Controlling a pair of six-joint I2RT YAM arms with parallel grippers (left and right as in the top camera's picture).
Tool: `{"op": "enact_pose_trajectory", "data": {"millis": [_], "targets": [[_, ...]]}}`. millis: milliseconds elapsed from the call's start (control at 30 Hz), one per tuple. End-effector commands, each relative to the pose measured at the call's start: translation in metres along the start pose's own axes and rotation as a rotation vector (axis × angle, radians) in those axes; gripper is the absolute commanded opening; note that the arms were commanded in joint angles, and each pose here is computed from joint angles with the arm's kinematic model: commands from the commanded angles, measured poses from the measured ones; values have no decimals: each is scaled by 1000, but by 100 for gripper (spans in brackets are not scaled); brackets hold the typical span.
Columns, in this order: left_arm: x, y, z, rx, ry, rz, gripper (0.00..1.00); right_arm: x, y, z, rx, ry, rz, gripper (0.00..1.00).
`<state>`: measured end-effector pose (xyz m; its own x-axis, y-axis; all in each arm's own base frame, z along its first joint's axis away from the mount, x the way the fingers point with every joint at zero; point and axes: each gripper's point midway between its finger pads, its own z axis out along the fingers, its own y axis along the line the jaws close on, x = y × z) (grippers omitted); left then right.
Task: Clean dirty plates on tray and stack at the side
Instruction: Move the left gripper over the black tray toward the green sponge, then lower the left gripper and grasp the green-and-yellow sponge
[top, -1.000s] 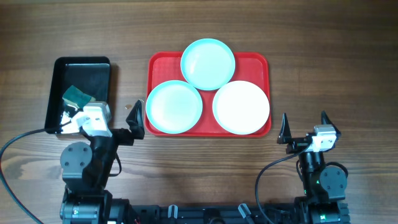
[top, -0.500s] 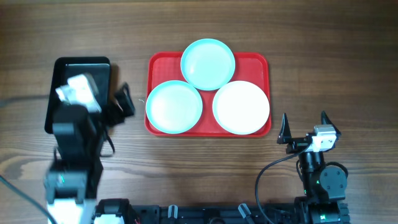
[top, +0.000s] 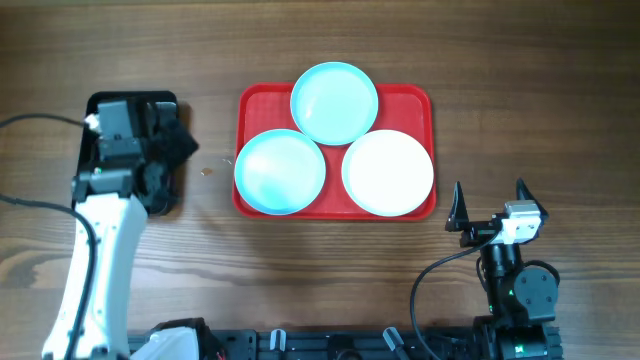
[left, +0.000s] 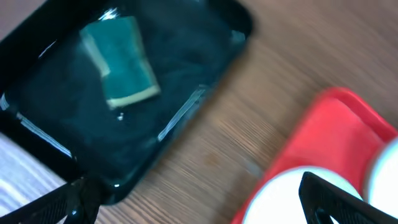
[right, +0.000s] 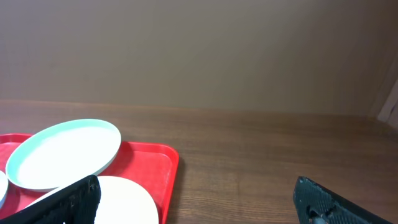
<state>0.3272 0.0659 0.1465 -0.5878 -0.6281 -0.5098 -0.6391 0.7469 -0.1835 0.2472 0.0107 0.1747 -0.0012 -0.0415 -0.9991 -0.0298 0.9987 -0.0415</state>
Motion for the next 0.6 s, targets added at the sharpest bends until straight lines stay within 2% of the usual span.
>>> {"op": "enact_pose_trajectory", "data": {"millis": [0, 100, 233, 433, 567], "targets": [[-15, 38, 14, -87, 0, -260, 100, -2, 1, 0, -11, -10, 18, 100], [-22, 52, 17, -28, 42, -358, 100, -2, 1, 0, -11, -10, 18, 100], [-23, 68, 21, -54, 48, -399, 100, -2, 1, 0, -11, -10, 18, 100], [-7, 69, 31, -76, 145, -401, 100, -2, 1, 0, -11, -10, 19, 100], [-13, 72, 23, -144, 211, -355, 99, -2, 1, 0, -11, -10, 19, 100]]}}
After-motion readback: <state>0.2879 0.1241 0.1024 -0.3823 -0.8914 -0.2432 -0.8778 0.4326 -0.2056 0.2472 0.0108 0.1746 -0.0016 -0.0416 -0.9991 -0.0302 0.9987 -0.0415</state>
